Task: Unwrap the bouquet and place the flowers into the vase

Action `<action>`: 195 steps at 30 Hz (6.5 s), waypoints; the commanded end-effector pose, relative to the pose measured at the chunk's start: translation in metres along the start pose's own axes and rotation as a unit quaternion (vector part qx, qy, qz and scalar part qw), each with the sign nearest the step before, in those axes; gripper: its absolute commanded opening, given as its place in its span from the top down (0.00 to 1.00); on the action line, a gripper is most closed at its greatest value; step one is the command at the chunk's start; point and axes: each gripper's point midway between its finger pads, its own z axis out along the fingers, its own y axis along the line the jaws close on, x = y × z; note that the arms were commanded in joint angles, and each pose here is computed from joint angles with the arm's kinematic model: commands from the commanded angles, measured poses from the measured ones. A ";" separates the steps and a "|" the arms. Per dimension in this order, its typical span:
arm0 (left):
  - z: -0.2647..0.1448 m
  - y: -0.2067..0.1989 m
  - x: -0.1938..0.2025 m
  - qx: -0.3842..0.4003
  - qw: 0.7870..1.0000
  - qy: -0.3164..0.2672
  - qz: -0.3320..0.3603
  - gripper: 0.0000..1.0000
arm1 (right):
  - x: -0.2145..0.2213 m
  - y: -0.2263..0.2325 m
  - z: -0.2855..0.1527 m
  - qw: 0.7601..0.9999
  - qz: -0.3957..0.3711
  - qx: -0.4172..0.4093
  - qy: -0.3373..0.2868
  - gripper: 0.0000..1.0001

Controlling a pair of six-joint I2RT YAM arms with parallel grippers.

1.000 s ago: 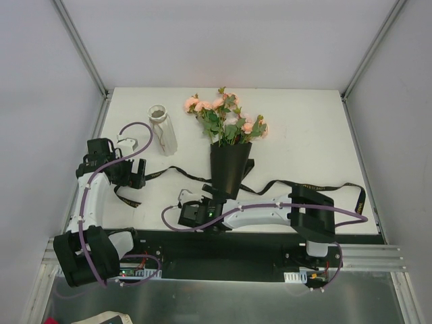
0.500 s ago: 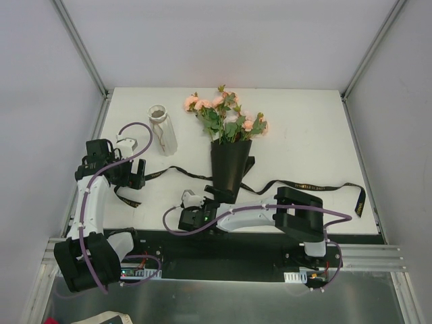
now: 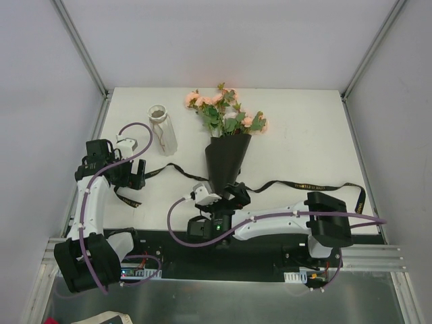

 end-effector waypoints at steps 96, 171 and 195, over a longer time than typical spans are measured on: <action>-0.100 -0.009 -0.081 -0.034 0.994 -0.101 0.028 0.01 | -0.179 0.133 -0.051 0.725 0.293 -0.621 0.049 0.18; 0.095 -0.224 -0.121 0.281 0.921 0.096 0.251 1.00 | 0.014 -0.160 0.051 0.784 0.544 -0.292 0.061 0.56; -0.110 -0.269 0.038 0.434 0.793 0.082 0.420 1.00 | -0.016 -0.149 0.088 0.798 0.500 -0.323 0.093 0.59</action>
